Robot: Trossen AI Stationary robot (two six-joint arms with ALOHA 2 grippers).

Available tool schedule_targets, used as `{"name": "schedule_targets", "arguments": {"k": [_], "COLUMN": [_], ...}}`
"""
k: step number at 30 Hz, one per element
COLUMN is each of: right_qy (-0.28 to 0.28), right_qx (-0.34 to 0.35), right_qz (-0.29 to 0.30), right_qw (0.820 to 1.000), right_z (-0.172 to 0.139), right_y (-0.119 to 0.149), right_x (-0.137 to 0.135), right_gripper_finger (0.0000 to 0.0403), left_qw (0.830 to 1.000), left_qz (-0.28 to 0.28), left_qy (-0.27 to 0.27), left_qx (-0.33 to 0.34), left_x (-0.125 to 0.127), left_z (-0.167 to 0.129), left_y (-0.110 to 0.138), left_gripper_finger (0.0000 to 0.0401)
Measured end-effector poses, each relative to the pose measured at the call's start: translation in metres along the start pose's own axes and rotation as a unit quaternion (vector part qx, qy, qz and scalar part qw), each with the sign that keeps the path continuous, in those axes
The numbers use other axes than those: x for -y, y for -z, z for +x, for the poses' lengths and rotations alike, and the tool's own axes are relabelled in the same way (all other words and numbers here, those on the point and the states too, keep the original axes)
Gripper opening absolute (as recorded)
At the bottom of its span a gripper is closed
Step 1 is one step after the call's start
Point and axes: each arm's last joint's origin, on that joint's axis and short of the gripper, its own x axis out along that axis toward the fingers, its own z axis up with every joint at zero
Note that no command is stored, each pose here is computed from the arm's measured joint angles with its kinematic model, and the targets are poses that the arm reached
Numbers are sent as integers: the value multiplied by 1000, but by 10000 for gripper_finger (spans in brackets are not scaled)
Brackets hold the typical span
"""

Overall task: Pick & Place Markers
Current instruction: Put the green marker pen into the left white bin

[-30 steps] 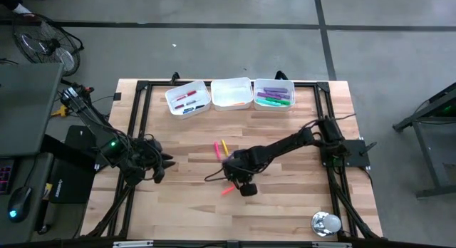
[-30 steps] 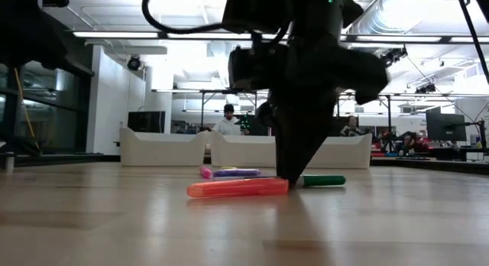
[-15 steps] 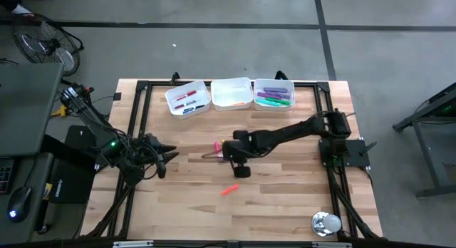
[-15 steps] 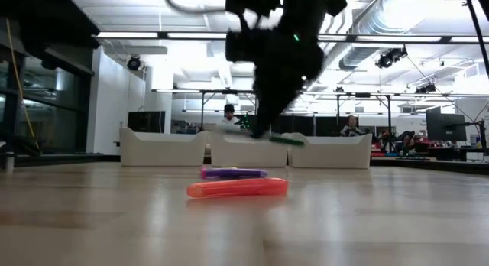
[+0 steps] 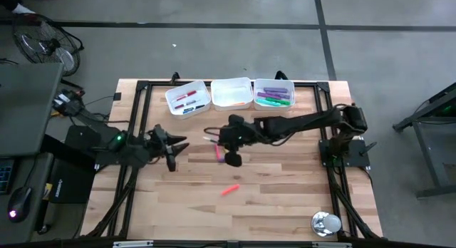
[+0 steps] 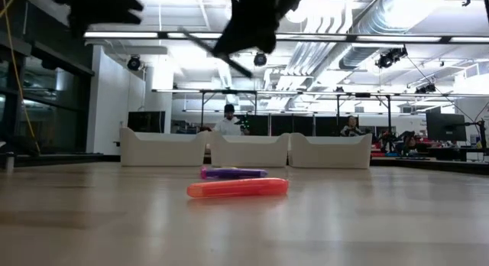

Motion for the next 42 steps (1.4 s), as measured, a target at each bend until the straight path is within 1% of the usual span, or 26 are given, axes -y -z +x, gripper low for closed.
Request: {"name": "schedule_targets", "arguments": {"k": [4,8,12,14,19,28,32,37,42], "right_qy": [-4,-8,-20,-25,-24,-20,-30,-34,-34], "right_qx": [62,110,147,158,167,169,168,168,168], "right_qz": [9,14,18,18,14,20,19,17,17], "right_qw": [998,994,989,987,986,985,985,985,985], "right_z": [-18,-33,-38,-38,-39,-38,-38,-38,-38], "right_y": [-16,-28,-36,-38,-40,-42,-42,-42,-42], "right_x": [3,5,7,9,12,23,23,23,23], "right_gripper_finger": [23,23,22,22,22,22,22,22,22], "left_qw": [1000,999,998,997,996,991,991,993,992], "left_qz": [7,2,1,4,-2,-6,-7,-1,-1], "left_qy": [24,28,52,54,60,106,105,82,82], "left_qx": [14,26,45,58,68,80,82,91,92], "left_x": [2,0,1,1,-3,-3,-3,-5,-5], "left_z": [12,25,36,43,53,63,63,63,63], "left_y": [-12,-19,-27,-30,-35,-41,-42,-42,-43], "left_gripper_finger": [129,129,129,129,129,129,129,129,129]}}
